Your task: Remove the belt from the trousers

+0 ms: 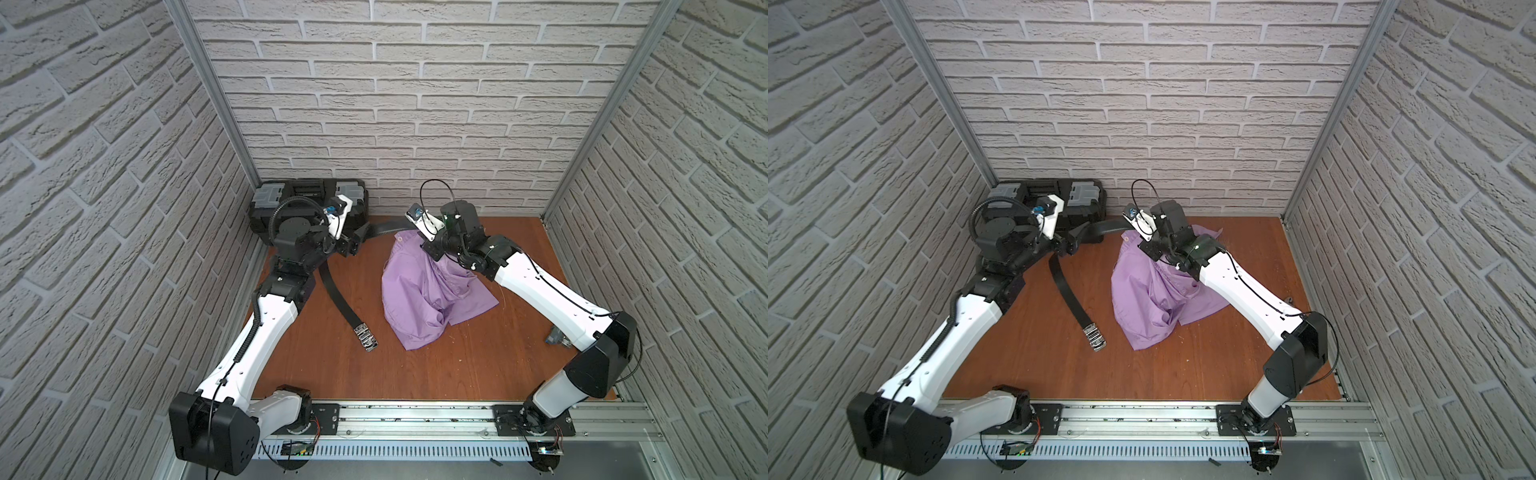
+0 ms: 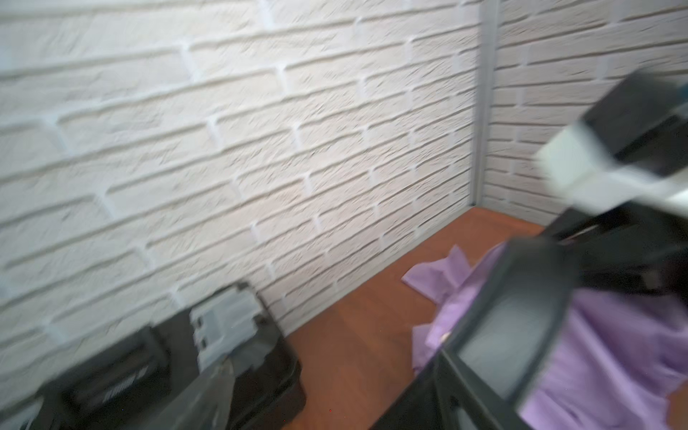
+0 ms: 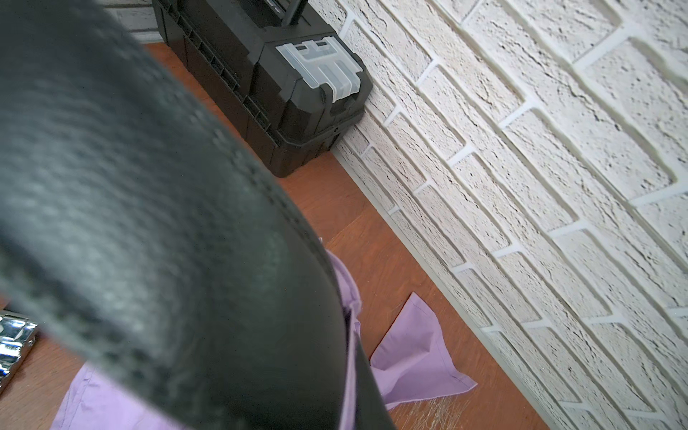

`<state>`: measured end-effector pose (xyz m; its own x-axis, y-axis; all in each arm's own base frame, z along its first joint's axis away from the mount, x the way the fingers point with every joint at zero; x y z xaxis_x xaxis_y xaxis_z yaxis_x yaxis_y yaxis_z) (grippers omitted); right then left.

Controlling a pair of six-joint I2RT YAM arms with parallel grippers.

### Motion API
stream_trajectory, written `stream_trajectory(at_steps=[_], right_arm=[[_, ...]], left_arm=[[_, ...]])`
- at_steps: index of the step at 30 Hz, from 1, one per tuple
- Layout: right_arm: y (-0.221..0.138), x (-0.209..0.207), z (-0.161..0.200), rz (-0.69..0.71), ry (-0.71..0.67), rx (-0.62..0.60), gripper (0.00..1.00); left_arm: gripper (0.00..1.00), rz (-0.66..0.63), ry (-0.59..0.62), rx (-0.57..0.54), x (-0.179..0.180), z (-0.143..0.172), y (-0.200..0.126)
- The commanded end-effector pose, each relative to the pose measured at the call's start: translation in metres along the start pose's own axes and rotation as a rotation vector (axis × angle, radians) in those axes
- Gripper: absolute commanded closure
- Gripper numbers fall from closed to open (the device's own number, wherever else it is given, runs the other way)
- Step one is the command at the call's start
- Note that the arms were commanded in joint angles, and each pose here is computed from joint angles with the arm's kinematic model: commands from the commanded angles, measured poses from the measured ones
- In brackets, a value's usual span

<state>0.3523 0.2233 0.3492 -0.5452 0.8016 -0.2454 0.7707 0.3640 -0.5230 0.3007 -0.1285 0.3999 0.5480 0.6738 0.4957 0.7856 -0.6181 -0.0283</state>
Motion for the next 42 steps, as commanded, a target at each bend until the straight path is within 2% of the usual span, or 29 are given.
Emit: stream_trajectory(at_steps=[1,6,10,17,18,20,21,24,25,27,30,33,36,42], right_arm=[[-0.011,-0.004,-0.021,0.021,-0.009,-0.087,0.98],[-0.013,-0.003,-0.021,0.018,-0.009,-0.079,0.98],[-0.013,-0.004,-0.017,0.036,0.007,-0.052,0.98],[-0.011,-0.002,-0.017,0.020,0.053,-0.047,0.98],[-0.010,-0.001,-0.017,0.017,0.057,-0.048,0.98],[-0.009,0.000,-0.016,0.011,0.062,-0.048,0.98],[-0.008,0.001,-0.016,0.009,0.063,-0.046,0.98],[-0.005,0.001,-0.011,0.022,0.084,-0.037,0.94],[-0.003,0.001,-0.009,0.029,0.091,-0.035,0.91],[-0.001,0.002,-0.004,0.038,0.103,-0.032,0.86],[0.007,0.000,0.009,0.065,0.127,-0.017,0.79],[0.020,-0.006,0.027,0.085,0.178,0.017,0.79],[0.034,-0.013,0.046,0.097,0.232,0.071,0.80],[0.061,-0.025,0.078,0.119,0.343,0.184,0.79]], left_arm=[[0.12,0.134,0.103,0.034,-0.016,0.005,0.019],[0.09,0.253,0.156,0.046,-0.035,0.000,0.043],[0.09,0.328,0.166,0.046,-0.048,-0.004,0.048],[0.11,0.395,0.217,0.091,-0.069,-0.002,0.061],[0.16,0.388,0.222,0.096,-0.070,-0.003,0.064],[0.33,0.388,0.225,0.120,-0.071,-0.004,0.071],[0.47,0.398,0.222,0.131,-0.070,-0.006,0.073],[0.98,0.356,0.211,0.143,-0.062,-0.013,0.073],[1.00,0.318,0.214,0.137,-0.058,-0.015,0.070],[1.00,0.232,0.208,0.102,-0.048,-0.018,0.060],[1.00,0.140,0.123,0.023,-0.021,-0.025,0.037],[1.00,0.074,0.041,-0.052,0.008,-0.032,0.012],[1.00,0.005,0.033,-0.104,0.027,-0.040,-0.013],[1.00,-0.107,-0.018,-0.143,0.048,-0.039,-0.046]])
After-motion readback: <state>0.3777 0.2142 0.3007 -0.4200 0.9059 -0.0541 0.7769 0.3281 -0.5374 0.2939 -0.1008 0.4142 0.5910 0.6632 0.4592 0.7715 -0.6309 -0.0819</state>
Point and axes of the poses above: each gripper's point midway between its finger pads, its own y axis out along the fingers, its own x axis along the line the jaws close on, z = x × y, the point moved 8 cm from there along -y, back along the fingers, and after that the axes turned 13 degrees about y, right-handed, at the moved point
